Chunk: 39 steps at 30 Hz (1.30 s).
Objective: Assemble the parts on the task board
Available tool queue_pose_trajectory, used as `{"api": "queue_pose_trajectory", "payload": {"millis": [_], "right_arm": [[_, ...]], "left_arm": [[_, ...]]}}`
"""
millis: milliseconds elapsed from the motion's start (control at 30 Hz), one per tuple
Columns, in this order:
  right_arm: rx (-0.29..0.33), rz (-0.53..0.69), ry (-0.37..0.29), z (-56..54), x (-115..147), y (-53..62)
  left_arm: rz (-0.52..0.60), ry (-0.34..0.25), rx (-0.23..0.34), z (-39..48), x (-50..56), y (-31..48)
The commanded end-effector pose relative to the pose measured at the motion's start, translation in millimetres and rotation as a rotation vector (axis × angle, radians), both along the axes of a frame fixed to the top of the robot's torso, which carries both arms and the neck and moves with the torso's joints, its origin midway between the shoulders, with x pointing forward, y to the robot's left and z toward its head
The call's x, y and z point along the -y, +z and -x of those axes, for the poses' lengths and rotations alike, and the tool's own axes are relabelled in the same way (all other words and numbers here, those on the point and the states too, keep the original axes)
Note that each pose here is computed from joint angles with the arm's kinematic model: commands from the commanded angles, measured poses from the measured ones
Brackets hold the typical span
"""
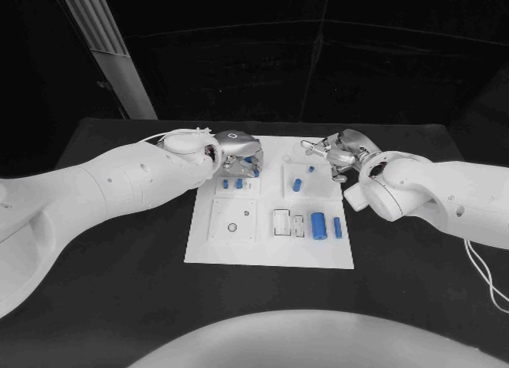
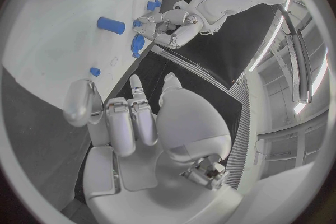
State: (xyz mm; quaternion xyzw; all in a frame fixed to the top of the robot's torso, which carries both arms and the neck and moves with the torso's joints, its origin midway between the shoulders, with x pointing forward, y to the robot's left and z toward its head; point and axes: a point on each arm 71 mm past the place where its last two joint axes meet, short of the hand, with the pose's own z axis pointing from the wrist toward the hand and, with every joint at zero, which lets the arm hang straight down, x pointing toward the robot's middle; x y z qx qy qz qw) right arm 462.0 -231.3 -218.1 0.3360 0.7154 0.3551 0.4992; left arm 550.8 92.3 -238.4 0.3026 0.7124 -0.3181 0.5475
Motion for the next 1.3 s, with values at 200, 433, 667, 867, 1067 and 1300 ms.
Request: {"api": "queue_pose_trajectory", "payload": {"millis": [200, 433, 667, 867, 1067, 1300], "right_arm": [[0.007, 0.002, 0.000, -0.8, 1, 1.0], [0.007, 0.003, 0.000, -1.2, 2, 0.8], [0.007, 0.004, -0.001, -1.4, 3, 0.6], [0.006, 0.005, -0.003, -1.4, 4, 0.5], [0.005, 0.005, -0.002, -1.4, 3, 0.5], [0.006, 0.005, -0.002, -1.4, 4, 0.5]], "left_arm": [[0.108, -0.079, 0.106, 3.5, -4.9, 13.8], [0.175, -0.100, 0.167, 4.6, -12.3, 30.6], [0.201, -0.094, 0.185, 3.6, -23.1, 46.1], [0.174, -0.066, 0.149, 0.6, -40.4, 51.0], [0.148, -0.031, 0.118, -1.7, -57.7, 50.1], [0.119, -0.003, 0.078, -3.8, -69.2, 46.6]]}}
